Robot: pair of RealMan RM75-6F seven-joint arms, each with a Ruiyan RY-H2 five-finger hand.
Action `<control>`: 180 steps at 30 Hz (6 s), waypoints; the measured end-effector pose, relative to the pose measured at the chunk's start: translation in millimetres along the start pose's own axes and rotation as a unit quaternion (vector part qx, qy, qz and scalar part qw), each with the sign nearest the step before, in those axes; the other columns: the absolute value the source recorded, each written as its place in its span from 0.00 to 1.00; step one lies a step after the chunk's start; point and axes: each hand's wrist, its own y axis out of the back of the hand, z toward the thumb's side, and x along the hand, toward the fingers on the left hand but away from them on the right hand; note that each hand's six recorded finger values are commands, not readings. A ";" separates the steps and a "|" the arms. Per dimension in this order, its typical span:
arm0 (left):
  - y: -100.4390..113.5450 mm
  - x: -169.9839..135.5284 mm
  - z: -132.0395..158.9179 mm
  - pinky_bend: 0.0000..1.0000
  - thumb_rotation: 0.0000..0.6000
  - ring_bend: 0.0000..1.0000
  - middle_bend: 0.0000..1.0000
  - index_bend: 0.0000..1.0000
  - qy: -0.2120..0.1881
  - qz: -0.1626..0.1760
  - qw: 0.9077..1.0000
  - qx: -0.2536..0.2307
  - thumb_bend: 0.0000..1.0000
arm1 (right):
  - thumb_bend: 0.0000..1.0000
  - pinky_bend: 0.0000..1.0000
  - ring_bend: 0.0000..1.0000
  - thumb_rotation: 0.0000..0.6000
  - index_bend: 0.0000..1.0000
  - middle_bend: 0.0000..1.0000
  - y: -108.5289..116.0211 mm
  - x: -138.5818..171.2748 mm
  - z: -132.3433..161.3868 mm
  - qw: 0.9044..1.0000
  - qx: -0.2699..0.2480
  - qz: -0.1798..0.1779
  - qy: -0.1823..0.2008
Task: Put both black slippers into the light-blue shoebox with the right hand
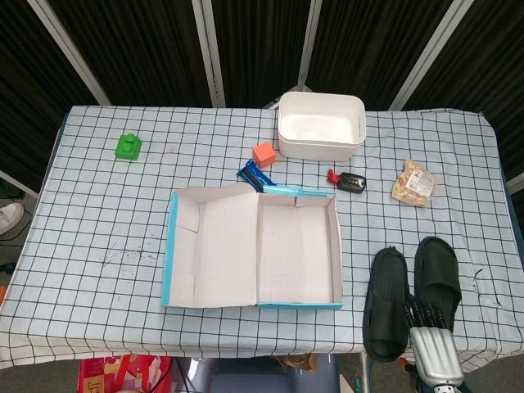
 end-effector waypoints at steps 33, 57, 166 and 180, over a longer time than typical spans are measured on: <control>-1.9 3.2 -3.0 0.02 1.00 0.00 0.03 0.04 0.010 -0.004 1.000 0.009 0.46 | 0.15 0.01 0.00 1.00 0.00 0.00 -4.0 -37.8 28.4 1.000 0.001 0.013 0.013; -6.9 3.2 1.0 0.02 1.00 0.00 0.03 0.04 0.014 -0.007 1.000 0.022 0.46 | 0.15 0.01 0.00 1.00 0.00 0.00 -14.2 -47.1 24.2 1.000 -0.010 0.019 0.015; 6.6 6.7 -8.6 0.02 1.00 0.00 0.03 0.04 0.018 0.027 0.999 0.002 0.46 | 0.35 0.00 0.21 1.00 0.54 0.45 171.9 -121.5 141.4 0.792 -0.564 0.188 0.142; 5.1 8.6 -9.2 0.02 1.00 0.00 0.03 0.04 0.019 0.023 1.000 0.003 0.46 | 0.35 0.00 0.21 1.00 0.55 0.45 153.3 -143.5 156.8 0.796 -0.568 0.167 0.124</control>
